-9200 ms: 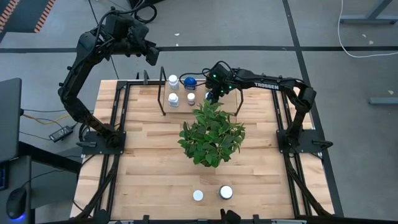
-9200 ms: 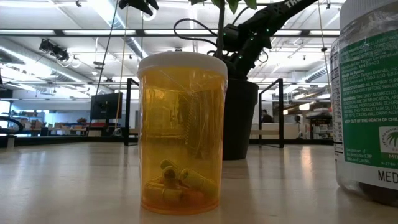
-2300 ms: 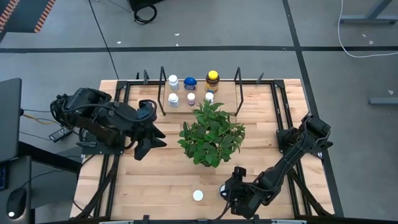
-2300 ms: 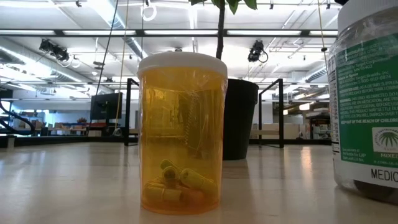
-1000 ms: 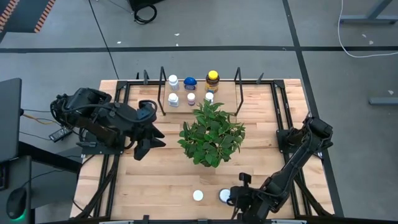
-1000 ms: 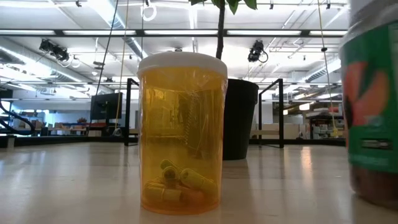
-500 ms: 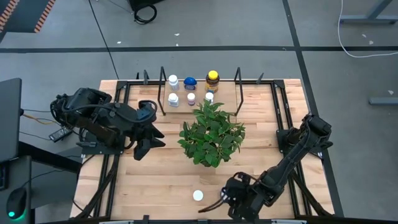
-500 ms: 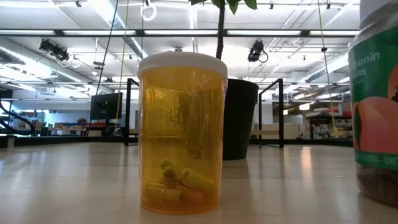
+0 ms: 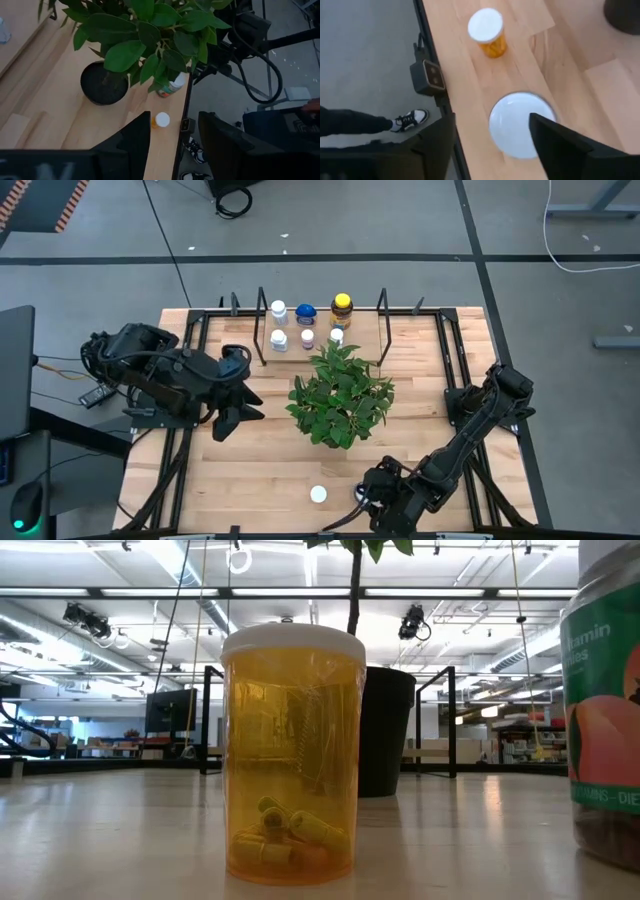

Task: Pick and place medicine bottles onto shelf by color
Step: Put the green pill bottle on the shelf

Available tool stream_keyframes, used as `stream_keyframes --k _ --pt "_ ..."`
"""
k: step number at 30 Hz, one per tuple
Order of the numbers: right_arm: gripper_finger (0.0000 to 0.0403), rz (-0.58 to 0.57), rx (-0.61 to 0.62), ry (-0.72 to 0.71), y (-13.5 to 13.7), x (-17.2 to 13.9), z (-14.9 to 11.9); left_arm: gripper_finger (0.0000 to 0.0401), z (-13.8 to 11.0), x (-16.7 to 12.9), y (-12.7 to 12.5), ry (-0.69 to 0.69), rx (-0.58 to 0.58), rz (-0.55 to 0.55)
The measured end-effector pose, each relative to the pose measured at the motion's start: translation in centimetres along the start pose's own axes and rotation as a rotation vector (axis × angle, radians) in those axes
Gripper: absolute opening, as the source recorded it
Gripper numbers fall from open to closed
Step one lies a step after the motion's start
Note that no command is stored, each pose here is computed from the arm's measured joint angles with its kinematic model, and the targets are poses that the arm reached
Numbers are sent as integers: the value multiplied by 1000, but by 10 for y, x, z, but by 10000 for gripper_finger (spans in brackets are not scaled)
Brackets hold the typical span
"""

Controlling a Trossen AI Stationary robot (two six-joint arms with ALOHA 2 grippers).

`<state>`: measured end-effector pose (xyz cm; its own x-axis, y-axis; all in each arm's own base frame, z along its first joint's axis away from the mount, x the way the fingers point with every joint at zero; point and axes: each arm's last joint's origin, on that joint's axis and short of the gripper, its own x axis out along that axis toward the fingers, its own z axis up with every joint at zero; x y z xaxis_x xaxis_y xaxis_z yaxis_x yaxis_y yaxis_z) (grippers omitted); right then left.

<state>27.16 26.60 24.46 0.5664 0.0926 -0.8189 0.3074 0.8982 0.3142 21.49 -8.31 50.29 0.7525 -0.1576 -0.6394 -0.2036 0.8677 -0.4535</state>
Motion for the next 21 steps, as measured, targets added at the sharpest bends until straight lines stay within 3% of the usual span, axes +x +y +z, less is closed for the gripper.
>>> stream_keyframes --k 9,21 --pt "356 -103 -50 -34 -8 0 -1 172 0 0 0 0 0 0" --pt "367 -89 -76 -46 -12 11 -13 172 0 0 0 1 1 0"
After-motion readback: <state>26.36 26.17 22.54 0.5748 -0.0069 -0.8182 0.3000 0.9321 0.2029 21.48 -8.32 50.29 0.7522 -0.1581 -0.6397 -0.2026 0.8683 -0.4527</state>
